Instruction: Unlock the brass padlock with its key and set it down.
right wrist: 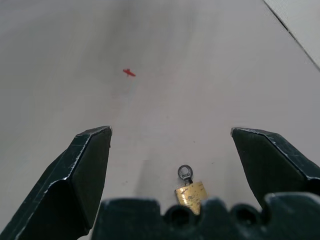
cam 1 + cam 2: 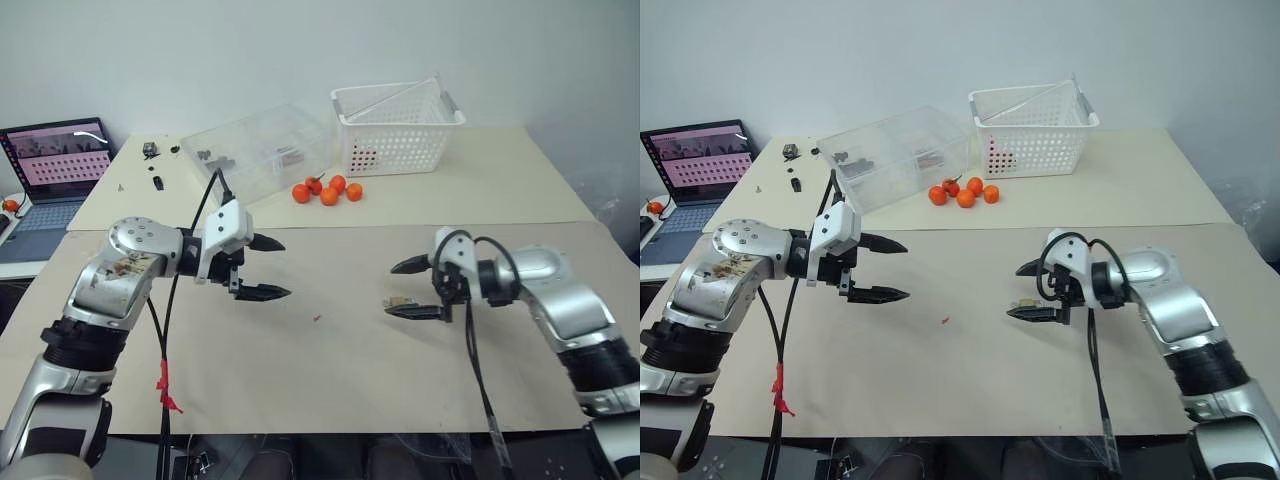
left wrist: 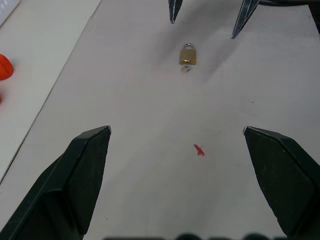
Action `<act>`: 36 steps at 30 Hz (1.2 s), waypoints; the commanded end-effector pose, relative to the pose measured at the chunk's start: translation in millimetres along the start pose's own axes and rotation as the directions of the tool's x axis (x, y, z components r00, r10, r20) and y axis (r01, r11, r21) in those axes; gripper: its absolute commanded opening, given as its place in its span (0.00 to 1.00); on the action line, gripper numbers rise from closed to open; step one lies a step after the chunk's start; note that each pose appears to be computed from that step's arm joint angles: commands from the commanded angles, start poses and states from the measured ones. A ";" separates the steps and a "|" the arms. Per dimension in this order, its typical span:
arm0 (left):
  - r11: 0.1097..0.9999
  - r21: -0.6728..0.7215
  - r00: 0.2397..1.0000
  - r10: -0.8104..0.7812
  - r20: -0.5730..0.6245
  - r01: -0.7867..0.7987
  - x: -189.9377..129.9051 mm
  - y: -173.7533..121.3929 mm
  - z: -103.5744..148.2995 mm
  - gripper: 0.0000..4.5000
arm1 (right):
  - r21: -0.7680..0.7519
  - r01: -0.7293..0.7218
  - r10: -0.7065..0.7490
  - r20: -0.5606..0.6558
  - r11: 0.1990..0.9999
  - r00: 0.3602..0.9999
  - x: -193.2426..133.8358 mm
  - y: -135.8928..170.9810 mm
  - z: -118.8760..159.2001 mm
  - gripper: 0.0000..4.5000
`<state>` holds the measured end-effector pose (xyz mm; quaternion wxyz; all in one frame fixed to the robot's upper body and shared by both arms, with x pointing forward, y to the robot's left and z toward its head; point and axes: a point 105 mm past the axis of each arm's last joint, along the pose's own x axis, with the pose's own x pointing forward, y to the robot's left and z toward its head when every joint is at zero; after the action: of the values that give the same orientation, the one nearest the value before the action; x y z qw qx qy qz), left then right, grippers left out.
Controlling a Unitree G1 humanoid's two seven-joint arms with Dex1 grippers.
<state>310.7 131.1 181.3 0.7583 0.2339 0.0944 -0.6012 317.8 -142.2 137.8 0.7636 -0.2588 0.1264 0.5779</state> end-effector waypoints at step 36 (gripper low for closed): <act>0.993 0.052 0.993 0.108 -0.051 -0.106 -17.6 -1.6 6.4 1.00 | -0.052 -0.050 0.046 -0.076 0.997 0.996 1.3 -24.3 -49.0 1.00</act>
<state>304.0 139.8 181.7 0.7752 0.2592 0.1040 -0.5666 341.2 -173.1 87.0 0.7350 -0.2832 0.1729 0.5913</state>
